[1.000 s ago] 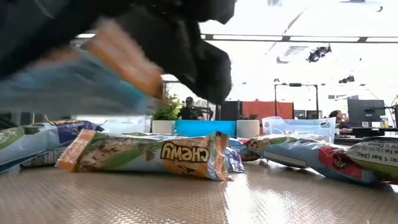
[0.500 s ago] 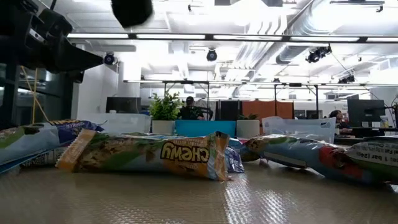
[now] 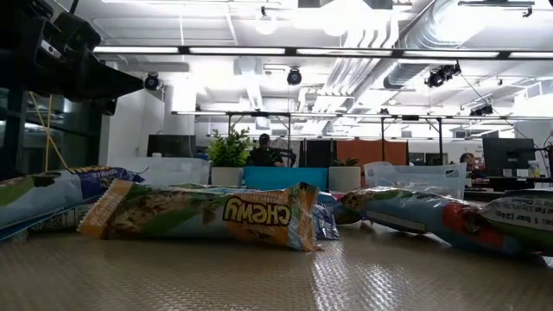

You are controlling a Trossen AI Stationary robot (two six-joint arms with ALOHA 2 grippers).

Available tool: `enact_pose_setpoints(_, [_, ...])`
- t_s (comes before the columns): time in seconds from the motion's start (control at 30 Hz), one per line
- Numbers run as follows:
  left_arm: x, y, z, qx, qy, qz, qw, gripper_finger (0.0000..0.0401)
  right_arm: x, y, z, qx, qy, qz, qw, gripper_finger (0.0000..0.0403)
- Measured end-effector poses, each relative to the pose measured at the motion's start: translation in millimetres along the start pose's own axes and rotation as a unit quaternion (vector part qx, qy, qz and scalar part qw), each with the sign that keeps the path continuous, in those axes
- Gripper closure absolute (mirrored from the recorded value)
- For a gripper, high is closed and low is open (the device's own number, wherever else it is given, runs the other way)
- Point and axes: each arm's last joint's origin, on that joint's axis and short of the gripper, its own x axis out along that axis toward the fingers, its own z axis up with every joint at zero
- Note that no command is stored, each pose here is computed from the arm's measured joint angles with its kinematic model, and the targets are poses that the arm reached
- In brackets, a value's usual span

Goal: Pick and place Granola Bars by type
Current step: Put the yellow granola bar into the right transparent bin

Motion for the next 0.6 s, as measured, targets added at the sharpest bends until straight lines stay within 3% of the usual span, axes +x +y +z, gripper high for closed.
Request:
enact_pose_setpoints(0.3, [0.0, 0.0, 0.1, 0.0, 0.0, 0.0, 1.0, 0.04, -22.0, -36.9, 100.9, -0.107, -0.009, -0.143, 0.984, 0.0358])
enact_pose_setpoints(0.47, [0.0, 0.0, 0.0, 0.0, 0.0, 0.0, 1.0, 0.04, -44.9, -58.2, 148.4, -0.169, 0.001, -0.226, 0.959, 0.0363])
enact_pose_setpoints(0.6, [0.0, 0.0, 0.0, 0.0, 0.0, 0.0, 1.0, 0.04, -67.0, -78.5, 177.2, -0.2, 0.022, -0.316, 0.927, 0.0366])
